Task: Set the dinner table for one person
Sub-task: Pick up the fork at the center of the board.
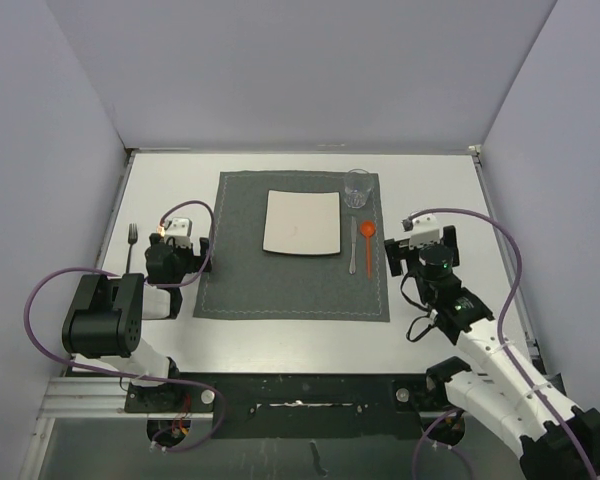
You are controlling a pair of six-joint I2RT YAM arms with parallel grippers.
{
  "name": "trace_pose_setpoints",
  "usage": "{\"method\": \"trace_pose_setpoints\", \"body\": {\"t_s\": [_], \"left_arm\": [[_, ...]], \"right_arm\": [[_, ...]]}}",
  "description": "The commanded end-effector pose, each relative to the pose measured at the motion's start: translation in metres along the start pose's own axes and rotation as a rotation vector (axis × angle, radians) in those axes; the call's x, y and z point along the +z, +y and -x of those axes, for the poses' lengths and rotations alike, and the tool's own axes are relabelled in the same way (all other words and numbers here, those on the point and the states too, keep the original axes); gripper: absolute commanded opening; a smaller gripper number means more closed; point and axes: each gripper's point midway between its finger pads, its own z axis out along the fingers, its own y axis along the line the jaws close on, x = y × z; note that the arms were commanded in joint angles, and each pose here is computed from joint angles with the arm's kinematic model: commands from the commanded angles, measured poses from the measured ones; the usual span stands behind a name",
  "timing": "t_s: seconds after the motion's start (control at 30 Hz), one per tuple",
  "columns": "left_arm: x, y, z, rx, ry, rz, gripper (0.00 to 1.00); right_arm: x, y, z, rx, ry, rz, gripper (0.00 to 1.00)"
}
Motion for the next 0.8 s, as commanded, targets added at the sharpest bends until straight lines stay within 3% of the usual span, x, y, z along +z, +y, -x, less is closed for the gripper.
{"method": "trace_pose_setpoints", "body": {"t_s": [0.0, 0.13, 0.33, 0.53, 0.77], "left_arm": [[0.007, 0.003, 0.017, -0.010, -0.051, 0.010, 0.98], [0.007, 0.003, 0.017, -0.010, -0.053, 0.010, 0.98], [0.007, 0.003, 0.016, -0.010, -0.051, 0.010, 0.98], [0.007, 0.003, 0.017, -0.010, -0.051, 0.010, 0.98], [0.007, 0.003, 0.017, -0.010, -0.052, 0.009, 0.98]], "right_arm": [[0.016, 0.004, 0.030, 0.062, -0.156, 0.000, 0.98], [0.029, 0.015, 0.014, 0.074, -0.107, 0.027, 0.98], [0.027, 0.006, 0.006, 0.219, -0.198, -0.051, 0.98], [0.036, 0.021, -0.011, 0.022, -0.188, 0.023, 0.98], [0.052, 0.025, -0.016, -0.044, -0.275, 0.063, 0.98]]}}
